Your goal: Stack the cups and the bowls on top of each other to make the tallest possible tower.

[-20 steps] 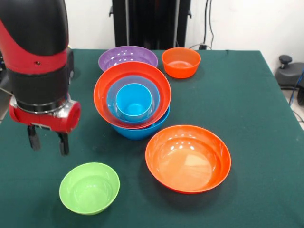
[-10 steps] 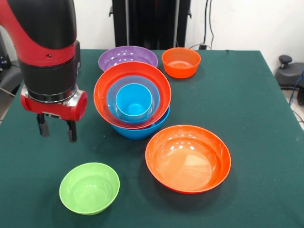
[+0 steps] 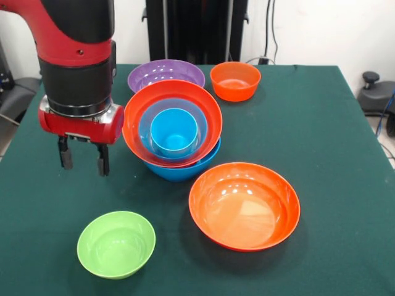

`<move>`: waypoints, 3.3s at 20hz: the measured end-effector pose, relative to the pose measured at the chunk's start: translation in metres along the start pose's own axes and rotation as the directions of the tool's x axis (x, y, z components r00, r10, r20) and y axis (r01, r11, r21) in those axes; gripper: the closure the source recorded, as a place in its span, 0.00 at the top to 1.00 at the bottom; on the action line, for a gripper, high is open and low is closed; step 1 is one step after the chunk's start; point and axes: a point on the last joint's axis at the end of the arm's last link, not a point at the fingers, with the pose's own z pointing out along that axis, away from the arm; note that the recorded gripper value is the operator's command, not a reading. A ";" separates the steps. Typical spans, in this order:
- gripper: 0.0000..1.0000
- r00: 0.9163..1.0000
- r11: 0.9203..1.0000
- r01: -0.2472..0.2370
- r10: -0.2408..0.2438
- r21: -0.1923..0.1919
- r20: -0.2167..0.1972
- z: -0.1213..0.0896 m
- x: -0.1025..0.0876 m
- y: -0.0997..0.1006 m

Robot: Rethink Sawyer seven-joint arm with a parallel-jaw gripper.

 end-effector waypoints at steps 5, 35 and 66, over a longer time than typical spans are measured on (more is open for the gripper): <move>1.00 0.999 1.000 -0.006 0.006 -0.008 0.049 -0.005 0.000 -0.002; 1.00 0.999 1.000 0.014 -0.014 0.004 -0.032 -0.004 -0.088 0.023; 1.00 0.995 1.000 0.025 -0.025 -0.006 -0.099 0.108 -0.055 0.043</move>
